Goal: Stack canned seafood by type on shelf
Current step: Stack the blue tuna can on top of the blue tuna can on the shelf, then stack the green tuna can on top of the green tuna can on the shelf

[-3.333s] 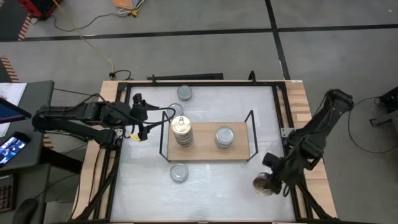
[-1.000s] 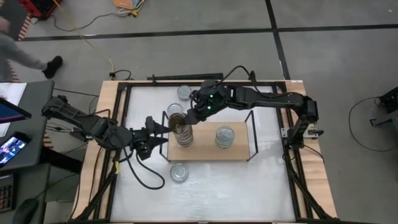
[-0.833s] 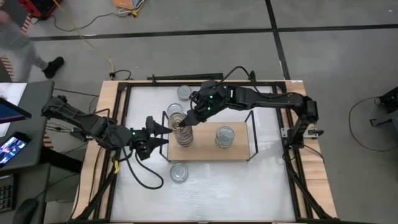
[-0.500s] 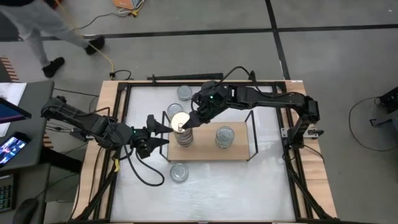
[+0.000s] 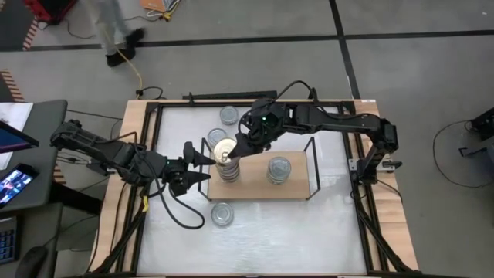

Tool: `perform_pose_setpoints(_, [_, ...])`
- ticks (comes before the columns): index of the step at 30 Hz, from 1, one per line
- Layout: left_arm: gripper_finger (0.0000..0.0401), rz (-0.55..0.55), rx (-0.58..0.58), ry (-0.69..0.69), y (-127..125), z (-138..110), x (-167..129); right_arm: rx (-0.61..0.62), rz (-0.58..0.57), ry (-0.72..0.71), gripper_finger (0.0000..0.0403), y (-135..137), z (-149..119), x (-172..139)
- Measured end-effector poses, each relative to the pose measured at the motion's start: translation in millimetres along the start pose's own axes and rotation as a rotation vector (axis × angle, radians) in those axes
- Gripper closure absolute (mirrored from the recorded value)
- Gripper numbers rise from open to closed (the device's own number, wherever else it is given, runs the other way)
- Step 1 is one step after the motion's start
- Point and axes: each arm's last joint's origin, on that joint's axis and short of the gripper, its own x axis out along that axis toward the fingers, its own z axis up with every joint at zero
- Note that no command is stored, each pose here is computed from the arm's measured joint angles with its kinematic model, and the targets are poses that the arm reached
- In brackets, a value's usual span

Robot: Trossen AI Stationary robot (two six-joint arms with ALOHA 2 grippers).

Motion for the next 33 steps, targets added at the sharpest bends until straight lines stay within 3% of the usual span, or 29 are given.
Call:
perform_pose_setpoints(13, [0.0099, -0.001, -0.009, -0.002, 0.0, 0.1, -0.1, 0.007, 0.006, 0.035, 0.0081, -0.7, -1.2, 0.1])
perform_pose_setpoints(18, [0.0099, -0.021, -0.085, -0.052, 0.8, 0.8, -3.7, -0.052, 0.011, 0.082, 0.0081, 5.7, -7.6, -6.3])
perform_pose_setpoints(22, [0.0099, -0.02, -0.274, -0.095, 3.9, 1.5, -13.6, -0.162, -0.027, 0.138, 0.0081, 12.9, -27.6, -19.6])
perform_pose_setpoints(25, [0.0099, -0.024, -0.458, -0.106, 6.7, -2.2, -23.8, -0.244, -0.17, 0.135, 0.0081, 13.3, -51.4, -29.5])
perform_pose_setpoints(29, [0.0099, -0.146, -0.674, -0.122, 3.2, -10.3, -37.8, -0.357, -0.384, 0.086, 0.0081, 18.8, -95.9, -30.1])
perform_pose_setpoints(33, [0.0099, -0.255, -0.846, -0.096, -2.3, -15.5, -44.9, -0.516, -0.489, 0.008, 0.0081, 30.6, -150.1, -17.8])
